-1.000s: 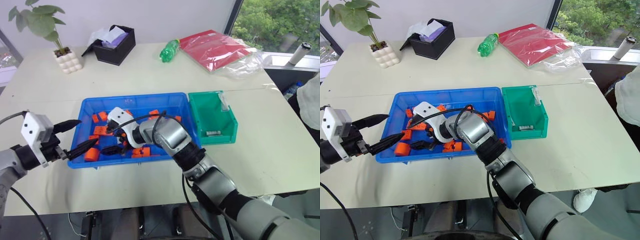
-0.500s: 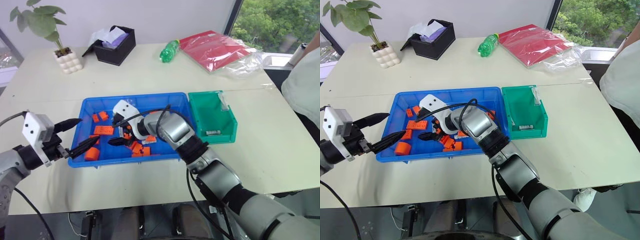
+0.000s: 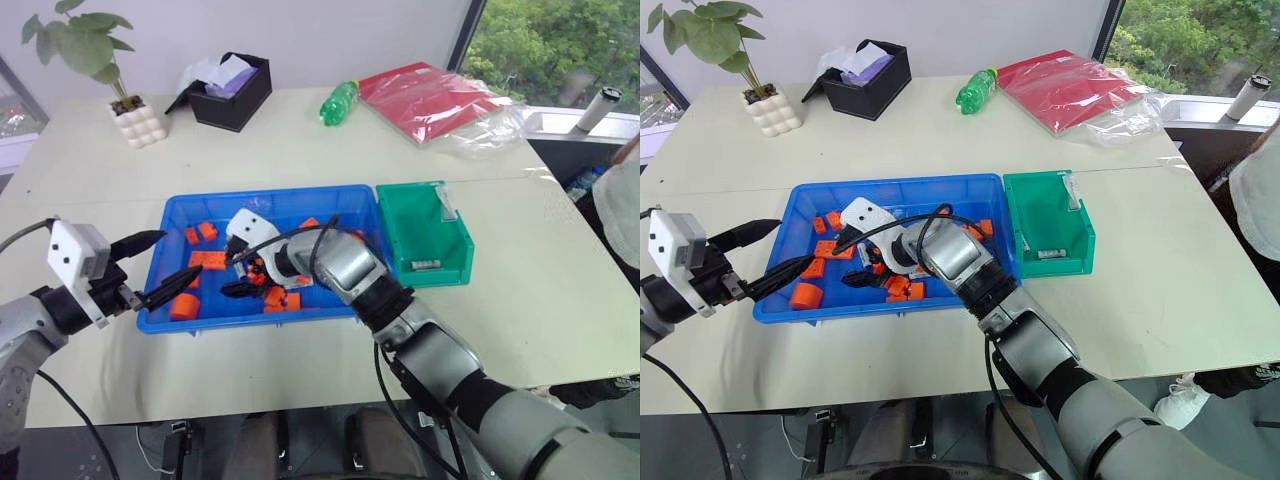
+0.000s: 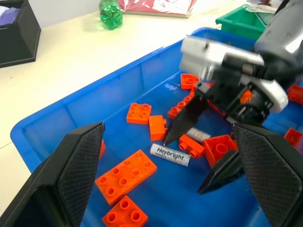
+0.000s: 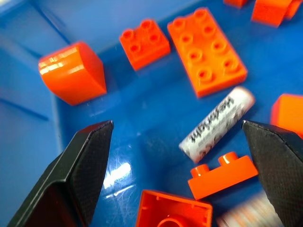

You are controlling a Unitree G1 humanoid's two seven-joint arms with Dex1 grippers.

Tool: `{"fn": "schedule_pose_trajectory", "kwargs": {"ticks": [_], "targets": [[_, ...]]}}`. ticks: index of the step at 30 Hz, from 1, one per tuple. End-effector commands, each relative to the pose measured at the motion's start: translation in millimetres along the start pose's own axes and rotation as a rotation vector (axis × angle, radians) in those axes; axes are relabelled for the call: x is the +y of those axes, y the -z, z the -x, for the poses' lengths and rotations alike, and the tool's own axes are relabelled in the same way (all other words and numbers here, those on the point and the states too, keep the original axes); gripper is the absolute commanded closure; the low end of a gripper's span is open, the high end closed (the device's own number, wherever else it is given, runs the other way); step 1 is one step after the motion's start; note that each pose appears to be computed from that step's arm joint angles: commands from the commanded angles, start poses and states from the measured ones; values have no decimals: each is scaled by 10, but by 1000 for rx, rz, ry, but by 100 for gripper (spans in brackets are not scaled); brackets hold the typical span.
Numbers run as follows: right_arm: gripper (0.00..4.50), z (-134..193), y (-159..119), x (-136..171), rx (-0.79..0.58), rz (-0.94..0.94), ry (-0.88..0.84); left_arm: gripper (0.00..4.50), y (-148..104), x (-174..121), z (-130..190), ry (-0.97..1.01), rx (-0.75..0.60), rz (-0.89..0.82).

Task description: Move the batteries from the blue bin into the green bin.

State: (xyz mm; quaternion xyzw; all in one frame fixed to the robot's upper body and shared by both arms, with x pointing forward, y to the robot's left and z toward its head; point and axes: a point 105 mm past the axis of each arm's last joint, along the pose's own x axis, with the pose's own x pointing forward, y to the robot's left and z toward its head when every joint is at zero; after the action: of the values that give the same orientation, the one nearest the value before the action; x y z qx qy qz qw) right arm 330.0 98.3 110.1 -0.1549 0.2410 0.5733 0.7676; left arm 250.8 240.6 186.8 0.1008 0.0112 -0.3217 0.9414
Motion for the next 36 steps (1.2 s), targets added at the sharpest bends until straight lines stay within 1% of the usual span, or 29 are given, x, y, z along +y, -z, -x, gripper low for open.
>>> {"fn": "schedule_pose_trajectory", "kwargs": {"ticks": [1, 4, 7, 8, 9, 11, 13, 14, 15, 21, 30, 33, 36], "targets": [[3, -75, -105, 49, -19, 22, -7, 0, -71, -9, -16, -9, -32, -31], [3, -112, -155, 56, -30, 22, -5, 0, -74, -9, -19, -17, -35, -32], [79, -129, -171, 56, -33, 25, -2, 0, -71, -8, -11, -24, -36, -34], [120, -134, -169, 57, -33, 25, -3, 0, -73, -6, -10, -28, -37, -35], [177, -139, -165, 57, -32, 26, -3, 0, -75, -4, -9, -31, -39, -36], [269, -144, -151, 52, -30, 26, -3, 0, -81, -2, -7, -37, -43, -38], [372, -143, -129, 47, -25, 27, -3, 0, -84, 4, -2, -41, -45, -39], [417, -141, -122, 44, -24, 28, -3, 0, -84, 4, -2, -42, -45, -39], [444, -140, -118, 41, -23, 29, -2, 0, -83, 5, -2, -43, -46, -39], [444, -119, -203, 21, -42, 61, 11, 0, -85, 9, -10, -47, -54, -37], [444, -81, -214, -17, -50, 75, 17, 0, -70, 15, -19, -55, -58, -35], [444, 28, -271, -102, -71, 78, 39, 0, -69, 20, -18, -56, -57, -35], [444, 247, -375, -243, -106, 78, 80, 0, -64, 21, -18, -51, -53, -32]]}}
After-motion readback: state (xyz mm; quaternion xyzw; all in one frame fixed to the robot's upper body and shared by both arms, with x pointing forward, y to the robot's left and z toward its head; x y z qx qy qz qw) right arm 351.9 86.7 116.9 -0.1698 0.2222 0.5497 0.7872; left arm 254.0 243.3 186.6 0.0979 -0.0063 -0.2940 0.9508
